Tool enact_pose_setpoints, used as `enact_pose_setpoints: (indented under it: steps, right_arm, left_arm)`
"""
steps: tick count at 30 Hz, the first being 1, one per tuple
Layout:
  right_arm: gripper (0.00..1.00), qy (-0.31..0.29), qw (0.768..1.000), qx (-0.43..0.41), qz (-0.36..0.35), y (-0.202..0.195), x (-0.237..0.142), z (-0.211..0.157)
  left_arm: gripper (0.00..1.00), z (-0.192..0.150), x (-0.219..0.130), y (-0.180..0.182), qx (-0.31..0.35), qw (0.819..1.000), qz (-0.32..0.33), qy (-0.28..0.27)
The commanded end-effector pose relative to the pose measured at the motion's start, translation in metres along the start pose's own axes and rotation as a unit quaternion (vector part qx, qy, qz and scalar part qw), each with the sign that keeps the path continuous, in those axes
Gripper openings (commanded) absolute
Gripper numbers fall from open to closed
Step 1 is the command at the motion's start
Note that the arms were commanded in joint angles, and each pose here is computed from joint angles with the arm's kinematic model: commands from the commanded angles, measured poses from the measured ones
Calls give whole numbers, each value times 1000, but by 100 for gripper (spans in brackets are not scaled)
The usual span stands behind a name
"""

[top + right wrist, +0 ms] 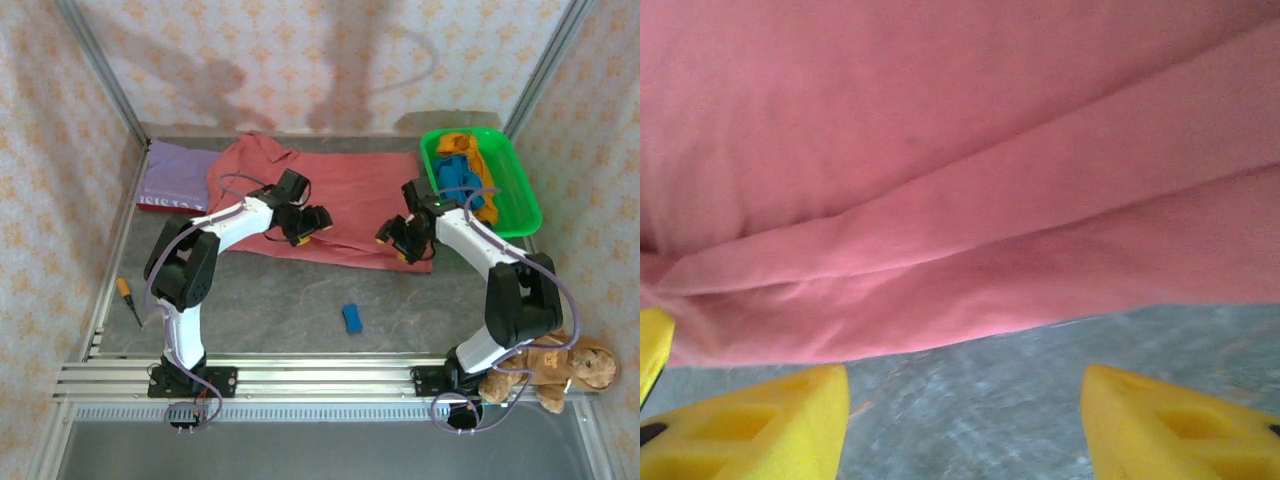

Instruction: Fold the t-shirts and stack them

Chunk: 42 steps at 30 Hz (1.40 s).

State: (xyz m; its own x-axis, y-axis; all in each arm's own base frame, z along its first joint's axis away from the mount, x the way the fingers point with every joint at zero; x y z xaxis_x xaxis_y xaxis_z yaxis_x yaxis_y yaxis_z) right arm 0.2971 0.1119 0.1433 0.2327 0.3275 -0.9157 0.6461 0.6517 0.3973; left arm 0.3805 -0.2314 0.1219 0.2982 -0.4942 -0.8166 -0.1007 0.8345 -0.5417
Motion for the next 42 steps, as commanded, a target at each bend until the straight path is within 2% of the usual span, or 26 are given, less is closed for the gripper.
enact_pose_setpoints:
  steps: [1, 5, 9, 15, 30, 33, 38, 42]
  right_arm:
    - [65, -59, 998, 32, 9, -12, -12, 16]
    - [69, -92, 993, 73, 14, -26, -22, 28]
    - [81, -123, 985, 119, 13, -37, -26, 37]
    - [87, -121, 981, 152, 13, -40, -13, 43]
    - [88, -93, 978, 184, 16, -27, 29, 62]
    - [87, -107, 978, 177, 18, -25, 23, 63]
    - [87, -167, 976, 143, -4, -22, -2, 58]
    - [87, -185, 974, 130, -15, -20, -12, 54]
  left_arm:
    - [70, 10, -7, -24, -9, 997, -39, -60]
    - [70, 1, 2, -33, -28, 996, -53, -68]
    - [71, -8, 20, -35, -33, 997, -47, -52]
    - [71, -15, 30, -38, -43, 996, -50, -52]
    - [71, -20, 41, -33, -63, 995, -49, -61]
    - [72, -19, 40, -34, -64, 995, -50, -61]
    - [72, -19, 41, -35, -62, 995, -50, -58]
    - [72, -19, 42, -35, -62, 995, -51, -56]
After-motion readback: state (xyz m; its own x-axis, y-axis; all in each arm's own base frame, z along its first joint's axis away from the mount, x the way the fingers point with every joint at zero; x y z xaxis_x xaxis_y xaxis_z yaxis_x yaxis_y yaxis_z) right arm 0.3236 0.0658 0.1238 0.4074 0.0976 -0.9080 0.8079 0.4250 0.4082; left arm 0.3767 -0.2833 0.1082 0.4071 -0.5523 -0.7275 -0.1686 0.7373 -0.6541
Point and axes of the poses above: each hand's point on the last joint's axis, 136 mm out from that joint toward the fingers, its own x axis out along the fingers, its own y axis along the line the jaws close on, z = x × y, the point moved 6 cm from there along -x, back along the fingers, and after that the axes turned 11 degrees about x, right-handed, at the moved point
